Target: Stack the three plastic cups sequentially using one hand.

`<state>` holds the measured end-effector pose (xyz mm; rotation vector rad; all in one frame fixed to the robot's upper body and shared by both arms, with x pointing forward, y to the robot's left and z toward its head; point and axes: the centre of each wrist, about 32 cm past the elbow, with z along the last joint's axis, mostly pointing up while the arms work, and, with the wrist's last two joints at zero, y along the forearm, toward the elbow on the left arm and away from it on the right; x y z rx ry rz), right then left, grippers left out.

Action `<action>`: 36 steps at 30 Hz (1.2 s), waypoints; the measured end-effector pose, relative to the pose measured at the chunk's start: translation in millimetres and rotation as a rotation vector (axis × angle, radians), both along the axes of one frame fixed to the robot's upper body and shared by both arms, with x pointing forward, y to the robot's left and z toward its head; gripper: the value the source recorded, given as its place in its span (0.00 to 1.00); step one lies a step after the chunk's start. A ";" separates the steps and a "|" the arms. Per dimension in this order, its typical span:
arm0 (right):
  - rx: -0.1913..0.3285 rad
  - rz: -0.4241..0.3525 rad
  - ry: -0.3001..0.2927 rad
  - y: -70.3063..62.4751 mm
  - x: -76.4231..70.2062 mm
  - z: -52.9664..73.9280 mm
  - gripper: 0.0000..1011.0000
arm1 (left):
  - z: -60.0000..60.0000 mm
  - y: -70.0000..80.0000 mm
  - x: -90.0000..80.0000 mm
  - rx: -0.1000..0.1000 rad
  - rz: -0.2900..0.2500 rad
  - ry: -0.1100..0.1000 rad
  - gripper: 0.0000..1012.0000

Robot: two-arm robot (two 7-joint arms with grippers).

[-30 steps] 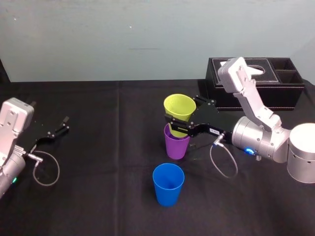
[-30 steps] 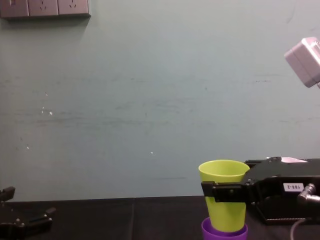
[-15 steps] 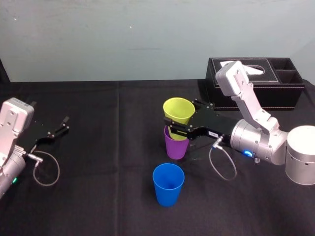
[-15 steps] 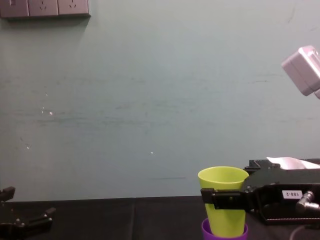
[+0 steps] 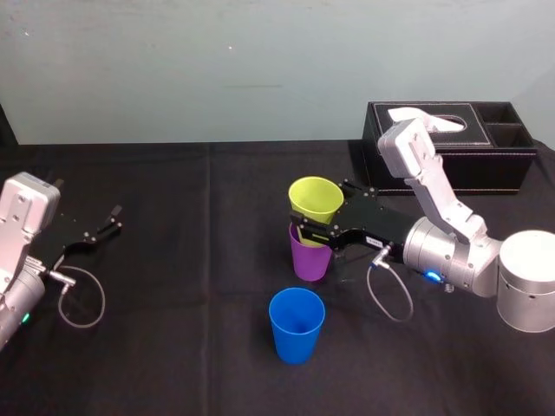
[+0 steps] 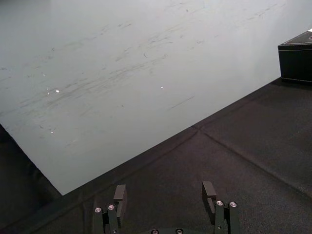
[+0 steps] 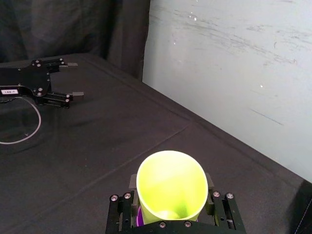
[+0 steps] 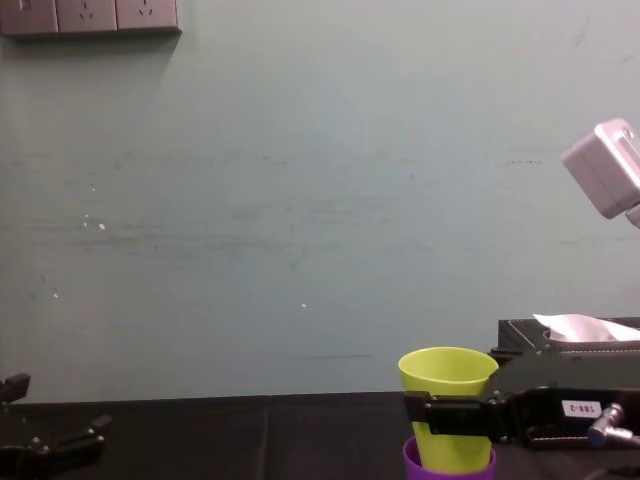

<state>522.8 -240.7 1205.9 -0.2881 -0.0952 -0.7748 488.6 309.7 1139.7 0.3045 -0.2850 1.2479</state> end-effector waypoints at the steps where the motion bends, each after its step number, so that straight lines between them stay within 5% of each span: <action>1: 0.002 -0.001 0.001 0.0 0.1 -1.4 0.73 | 0.0 0.0 0.0 0.000 0.000 0.000 1.00; 13: 0.004 -0.002 0.002 -0.3 0.1 -2.8 0.74 | 0.0 0.0 0.0 0.000 0.000 0.000 1.00; 24: 0.003 -0.002 0.002 -0.2 0.1 -2.0 0.99 | 0.0 0.0 0.0 0.000 0.000 0.000 1.00; 36: 0.003 -0.001 0.001 -0.3 0.0 -1.5 0.99 | 0.0 0.0 0.0 0.000 0.000 0.000 1.00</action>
